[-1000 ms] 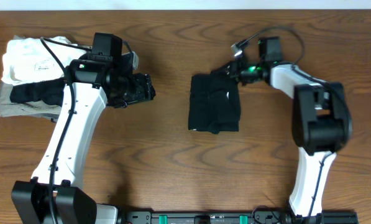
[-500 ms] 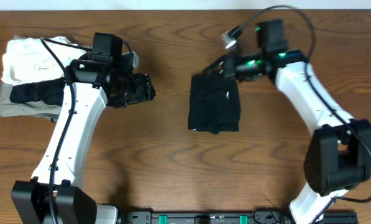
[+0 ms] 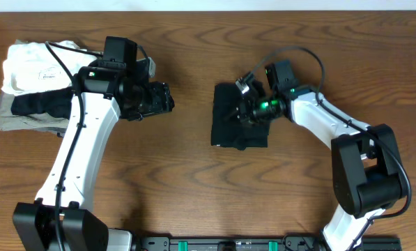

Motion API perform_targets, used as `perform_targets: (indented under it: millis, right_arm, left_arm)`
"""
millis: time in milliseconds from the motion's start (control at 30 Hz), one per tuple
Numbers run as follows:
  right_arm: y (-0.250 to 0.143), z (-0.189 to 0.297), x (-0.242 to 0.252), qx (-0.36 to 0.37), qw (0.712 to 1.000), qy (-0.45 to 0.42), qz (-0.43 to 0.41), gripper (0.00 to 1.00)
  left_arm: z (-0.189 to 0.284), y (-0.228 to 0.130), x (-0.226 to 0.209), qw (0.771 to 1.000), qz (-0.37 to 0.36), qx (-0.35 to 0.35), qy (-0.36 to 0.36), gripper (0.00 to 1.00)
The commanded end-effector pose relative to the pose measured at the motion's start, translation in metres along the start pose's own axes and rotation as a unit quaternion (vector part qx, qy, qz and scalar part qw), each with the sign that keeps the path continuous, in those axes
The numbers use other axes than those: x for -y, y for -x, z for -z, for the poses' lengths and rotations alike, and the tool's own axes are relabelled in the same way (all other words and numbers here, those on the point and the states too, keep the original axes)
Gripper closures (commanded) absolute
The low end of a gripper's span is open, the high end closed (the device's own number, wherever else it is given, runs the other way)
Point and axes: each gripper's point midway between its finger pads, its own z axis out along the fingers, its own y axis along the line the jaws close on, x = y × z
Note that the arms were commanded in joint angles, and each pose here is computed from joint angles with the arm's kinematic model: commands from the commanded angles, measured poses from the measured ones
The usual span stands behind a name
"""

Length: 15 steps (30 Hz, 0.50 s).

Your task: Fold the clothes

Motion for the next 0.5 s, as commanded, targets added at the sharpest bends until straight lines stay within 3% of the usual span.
perform_targets:
  millis: [0, 467]
  right_arm:
    - [-0.008, 0.001, 0.027, -0.001, 0.999, -0.005, -0.044, 0.99]
    - [0.016, 0.058, 0.099, 0.080, 0.989, -0.013, -0.122, 0.99]
  left_arm:
    - [-0.003, -0.001, -0.004, 1.000, -0.002, -0.004, 0.008, 0.30]
    - [-0.003, -0.002, -0.005, 1.000, -0.001, -0.006, 0.009, 0.30]
